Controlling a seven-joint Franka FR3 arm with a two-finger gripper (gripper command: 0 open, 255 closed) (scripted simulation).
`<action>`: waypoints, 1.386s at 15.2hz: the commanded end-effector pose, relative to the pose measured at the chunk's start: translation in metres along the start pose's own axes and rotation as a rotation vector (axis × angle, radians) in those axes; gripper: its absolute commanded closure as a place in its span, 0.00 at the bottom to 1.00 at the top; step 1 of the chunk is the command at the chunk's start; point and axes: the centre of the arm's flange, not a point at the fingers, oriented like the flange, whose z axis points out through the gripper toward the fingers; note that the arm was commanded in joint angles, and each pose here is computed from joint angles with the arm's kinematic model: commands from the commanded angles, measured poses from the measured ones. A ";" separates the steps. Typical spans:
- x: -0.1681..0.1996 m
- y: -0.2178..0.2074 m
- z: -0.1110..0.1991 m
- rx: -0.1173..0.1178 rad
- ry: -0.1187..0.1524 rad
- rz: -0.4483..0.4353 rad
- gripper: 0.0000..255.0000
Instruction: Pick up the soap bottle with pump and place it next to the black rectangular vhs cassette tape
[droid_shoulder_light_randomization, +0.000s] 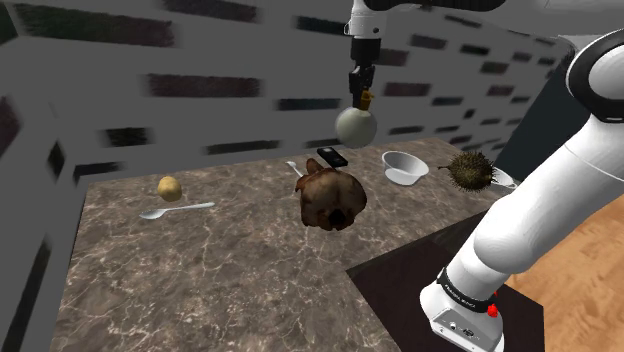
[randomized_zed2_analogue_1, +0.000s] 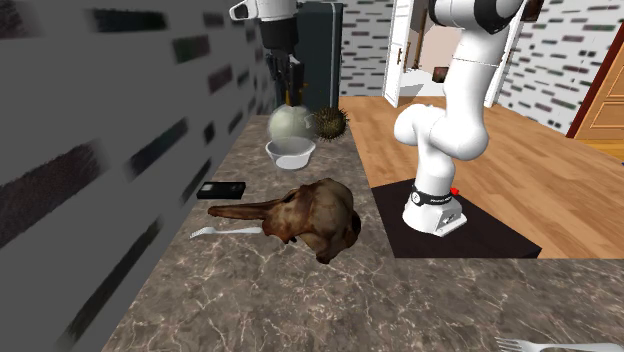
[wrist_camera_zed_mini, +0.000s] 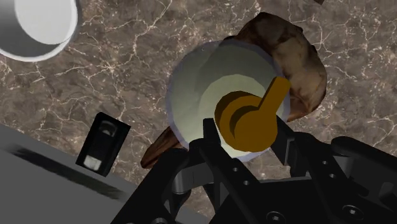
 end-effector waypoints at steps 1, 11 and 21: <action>-0.009 0.025 -0.001 0.000 0.000 -0.002 1.00; -0.032 0.148 0.013 0.000 0.000 -0.002 1.00; -0.024 0.145 0.065 0.000 0.000 -0.002 1.00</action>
